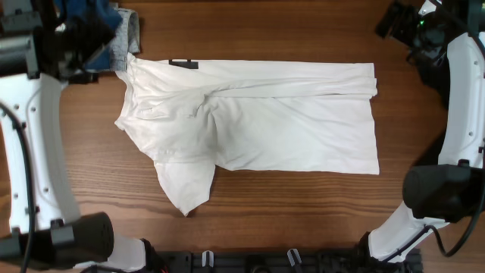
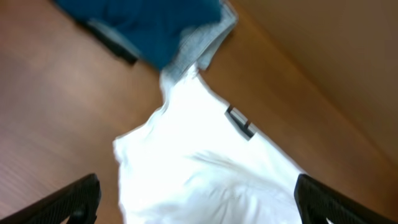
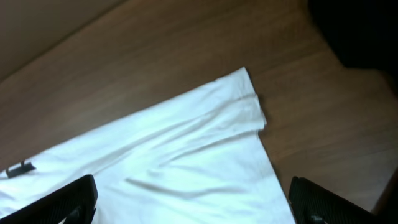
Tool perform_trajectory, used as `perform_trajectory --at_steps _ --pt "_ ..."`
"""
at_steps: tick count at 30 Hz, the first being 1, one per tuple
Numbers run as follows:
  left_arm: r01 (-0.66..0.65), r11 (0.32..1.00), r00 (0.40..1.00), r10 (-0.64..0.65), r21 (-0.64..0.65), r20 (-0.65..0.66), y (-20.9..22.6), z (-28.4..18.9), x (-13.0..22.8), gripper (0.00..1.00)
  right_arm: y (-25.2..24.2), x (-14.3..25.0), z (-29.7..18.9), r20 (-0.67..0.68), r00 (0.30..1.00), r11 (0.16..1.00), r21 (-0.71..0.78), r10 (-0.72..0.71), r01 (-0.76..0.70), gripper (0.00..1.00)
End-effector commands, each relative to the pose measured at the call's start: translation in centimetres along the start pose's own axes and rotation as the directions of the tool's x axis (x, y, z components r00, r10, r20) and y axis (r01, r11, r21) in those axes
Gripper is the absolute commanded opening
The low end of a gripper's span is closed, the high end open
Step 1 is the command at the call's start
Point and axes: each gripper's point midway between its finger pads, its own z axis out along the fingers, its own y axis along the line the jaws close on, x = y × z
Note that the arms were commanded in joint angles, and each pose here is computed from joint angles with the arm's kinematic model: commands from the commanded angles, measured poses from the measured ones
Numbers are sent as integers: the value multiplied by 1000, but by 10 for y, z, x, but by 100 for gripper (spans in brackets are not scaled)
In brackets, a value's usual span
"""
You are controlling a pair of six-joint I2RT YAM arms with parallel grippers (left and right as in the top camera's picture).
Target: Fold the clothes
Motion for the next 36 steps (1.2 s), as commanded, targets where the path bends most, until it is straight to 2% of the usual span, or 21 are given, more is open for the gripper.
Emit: perform_trajectory --at_steps 1,4,10,17,22,27,33,36 --pt "-3 998 998 -2 -68 -67 19 -14 23 100 22 21 -7 -53 998 999 -29 -23 21 99" --pt "33 991 987 -53 -131 -152 33 -20 46 100 24 41 -11 -109 993 999 9 -43 45 99" --pt "18 977 960 -76 -212 -269 50 -37 83 100 24 55 -30 -109 994 998 60 -16 23 99" --pt "-30 984 949 -27 -174 -313 50 -45 145 100 25 63 -49 -97 995 998 51 -29 35 100" --pt "-17 993 900 -36 -117 -434 52 -20 206 100 22 69 -44 -123 992 998 62 -22 30 100" --pt "-57 973 830 -78 -223 -552 85 20 264 99 23 66 -40 -109 994 998 63 -1 8 100" --pt "-2 985 771 -108 -172 -628 82 60 317 92 22 62 -40 -92 996 998 68 -3 9 100" --pt "2 984 768 -116 -179 -630 87 73 334 90 18 61 -40 -85 996 996 92 -4 12 100"
